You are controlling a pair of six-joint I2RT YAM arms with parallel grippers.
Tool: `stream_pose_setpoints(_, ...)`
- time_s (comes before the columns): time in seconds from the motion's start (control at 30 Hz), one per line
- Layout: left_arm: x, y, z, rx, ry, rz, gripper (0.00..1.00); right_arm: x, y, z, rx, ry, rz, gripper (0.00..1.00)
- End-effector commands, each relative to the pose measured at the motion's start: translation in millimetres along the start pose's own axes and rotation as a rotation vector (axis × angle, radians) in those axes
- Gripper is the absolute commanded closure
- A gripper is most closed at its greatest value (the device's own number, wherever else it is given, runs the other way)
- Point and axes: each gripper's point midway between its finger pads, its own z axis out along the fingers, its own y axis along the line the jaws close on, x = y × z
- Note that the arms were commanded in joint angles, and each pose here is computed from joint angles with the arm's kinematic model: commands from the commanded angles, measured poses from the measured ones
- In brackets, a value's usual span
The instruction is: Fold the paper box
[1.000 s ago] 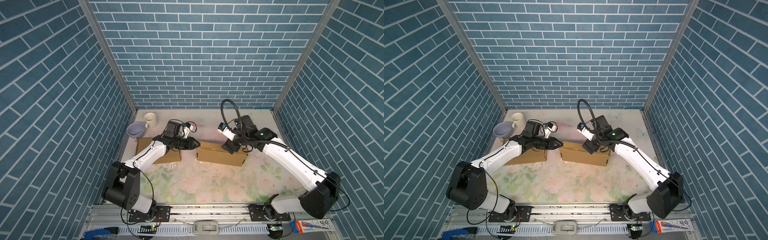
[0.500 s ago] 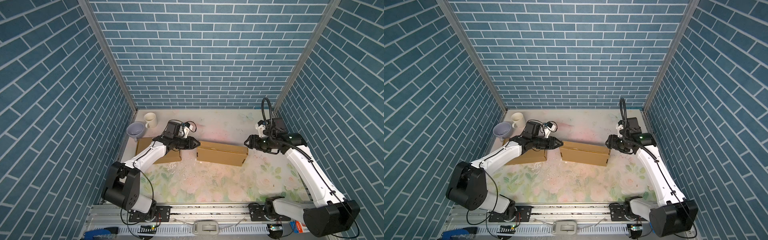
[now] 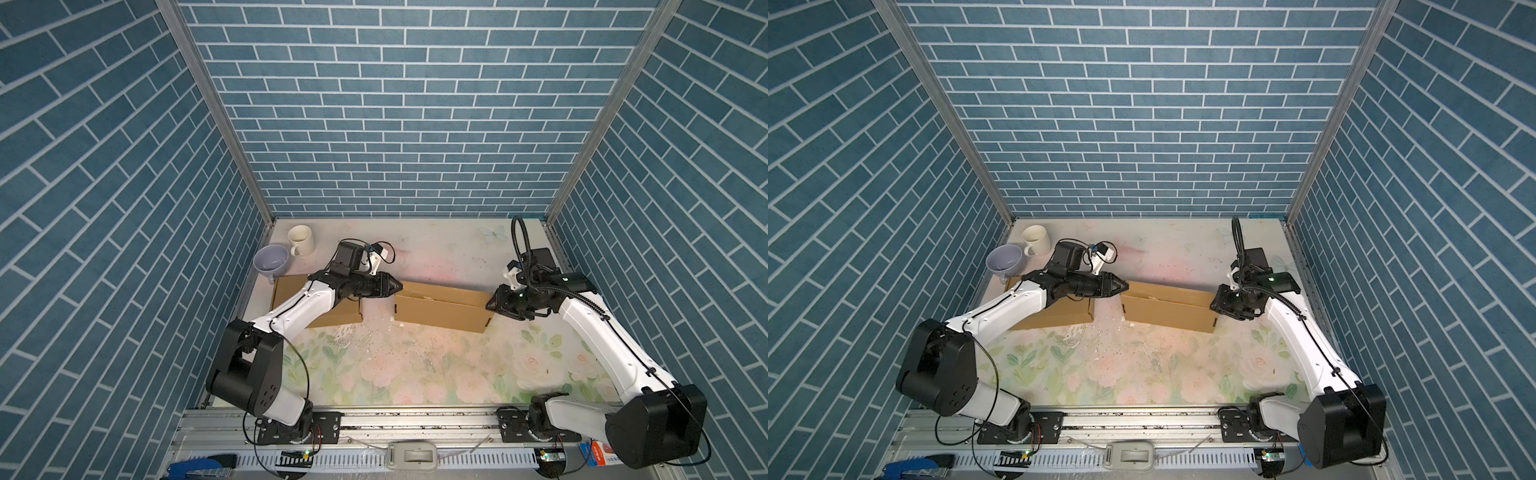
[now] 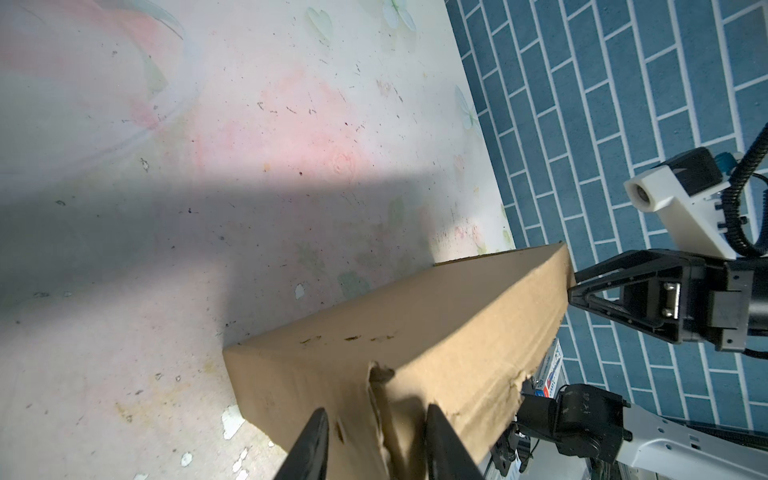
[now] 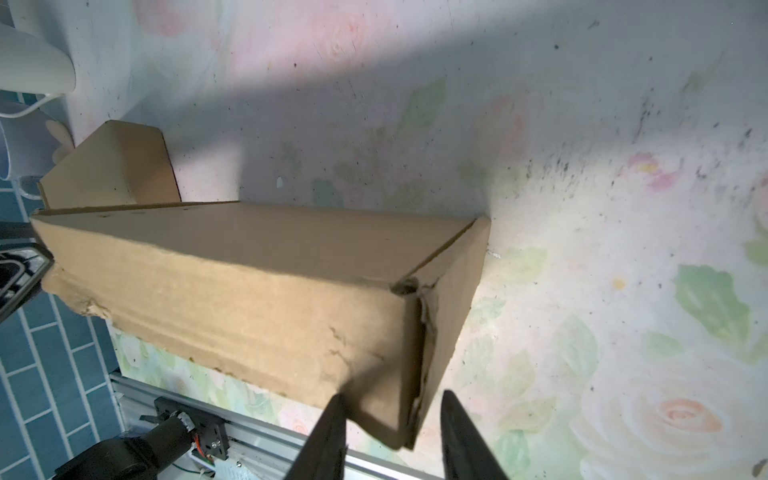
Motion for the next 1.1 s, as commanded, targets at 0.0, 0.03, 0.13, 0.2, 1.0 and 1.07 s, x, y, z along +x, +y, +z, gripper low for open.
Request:
stream_pose_setpoints(0.0,33.7,36.2,12.7,-0.122,0.107,-0.078,0.61,4.9,-14.0,0.2,0.068,0.014,0.003,0.63)
stream_pose_setpoints(0.03,33.2,35.8,12.6,-0.121,0.105,-0.077,0.61,3.0,-7.0,-5.2,0.04,0.001,0.001,0.62)
stream_pose_setpoints(0.13,32.4,35.1,12.8,-0.12,0.104,-0.076,0.62,-3.0,13.4,-20.0,-0.045,-0.029,-0.007,0.55)
stream_pose_setpoints(0.2,31.5,34.5,12.6,-0.119,0.1,-0.076,0.62,-4.5,14.2,-20.9,-0.045,-0.033,-0.007,0.51)
stream_pose_setpoints(1.0,33.2,34.5,21.2,-0.116,0.113,-0.082,0.62,-19.3,8.8,1.1,-0.039,0.002,-0.024,0.45)
stream_pose_setpoints(1.07,30.6,31.9,24.1,-0.101,0.105,-0.088,0.62,-21.1,11.2,8.2,-0.067,0.005,-0.007,0.47)
